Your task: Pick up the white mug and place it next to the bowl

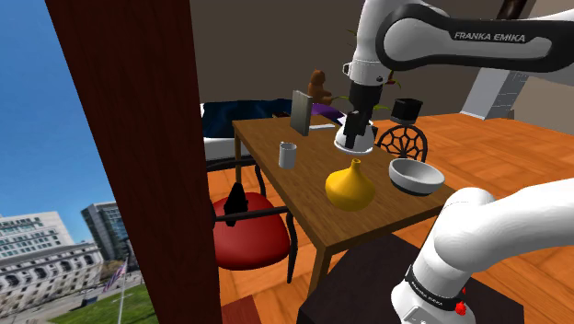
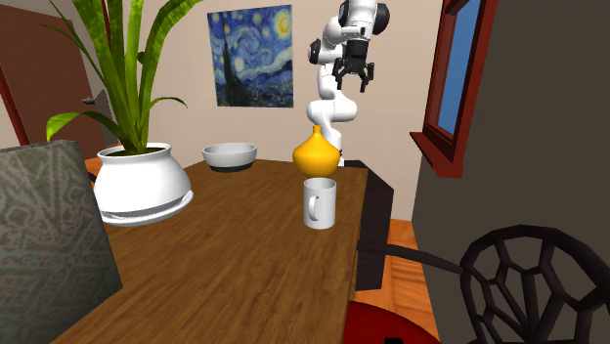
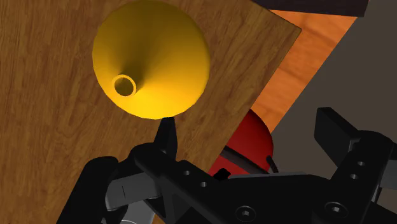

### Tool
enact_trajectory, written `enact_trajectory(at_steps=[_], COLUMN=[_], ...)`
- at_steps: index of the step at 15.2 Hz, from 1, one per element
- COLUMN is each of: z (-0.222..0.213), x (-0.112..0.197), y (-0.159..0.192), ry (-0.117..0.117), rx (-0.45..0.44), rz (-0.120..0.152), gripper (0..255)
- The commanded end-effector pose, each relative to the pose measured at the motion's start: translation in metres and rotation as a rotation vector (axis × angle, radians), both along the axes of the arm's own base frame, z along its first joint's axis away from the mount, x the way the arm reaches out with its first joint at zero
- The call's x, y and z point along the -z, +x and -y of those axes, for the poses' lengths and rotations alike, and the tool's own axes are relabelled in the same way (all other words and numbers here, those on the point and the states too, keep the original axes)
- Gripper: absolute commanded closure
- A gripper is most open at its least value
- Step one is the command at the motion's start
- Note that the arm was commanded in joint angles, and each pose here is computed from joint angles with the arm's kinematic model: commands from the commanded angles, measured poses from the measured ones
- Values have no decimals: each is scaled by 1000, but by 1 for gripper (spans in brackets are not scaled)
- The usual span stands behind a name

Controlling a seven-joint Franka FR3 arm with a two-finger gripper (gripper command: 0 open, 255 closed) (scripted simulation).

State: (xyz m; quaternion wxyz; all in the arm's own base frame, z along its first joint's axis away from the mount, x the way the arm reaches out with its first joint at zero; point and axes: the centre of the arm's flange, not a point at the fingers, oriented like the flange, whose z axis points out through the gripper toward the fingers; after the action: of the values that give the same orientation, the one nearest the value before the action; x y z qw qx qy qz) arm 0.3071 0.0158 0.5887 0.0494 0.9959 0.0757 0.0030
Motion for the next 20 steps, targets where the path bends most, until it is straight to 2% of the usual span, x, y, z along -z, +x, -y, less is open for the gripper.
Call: enact_trajectory(at_steps=[1, 20], z=[0, 106], x=[0, 113], y=[0, 197], ry=[0, 49], rx=[0, -196], rz=[0, 14], gripper=[0, 0])
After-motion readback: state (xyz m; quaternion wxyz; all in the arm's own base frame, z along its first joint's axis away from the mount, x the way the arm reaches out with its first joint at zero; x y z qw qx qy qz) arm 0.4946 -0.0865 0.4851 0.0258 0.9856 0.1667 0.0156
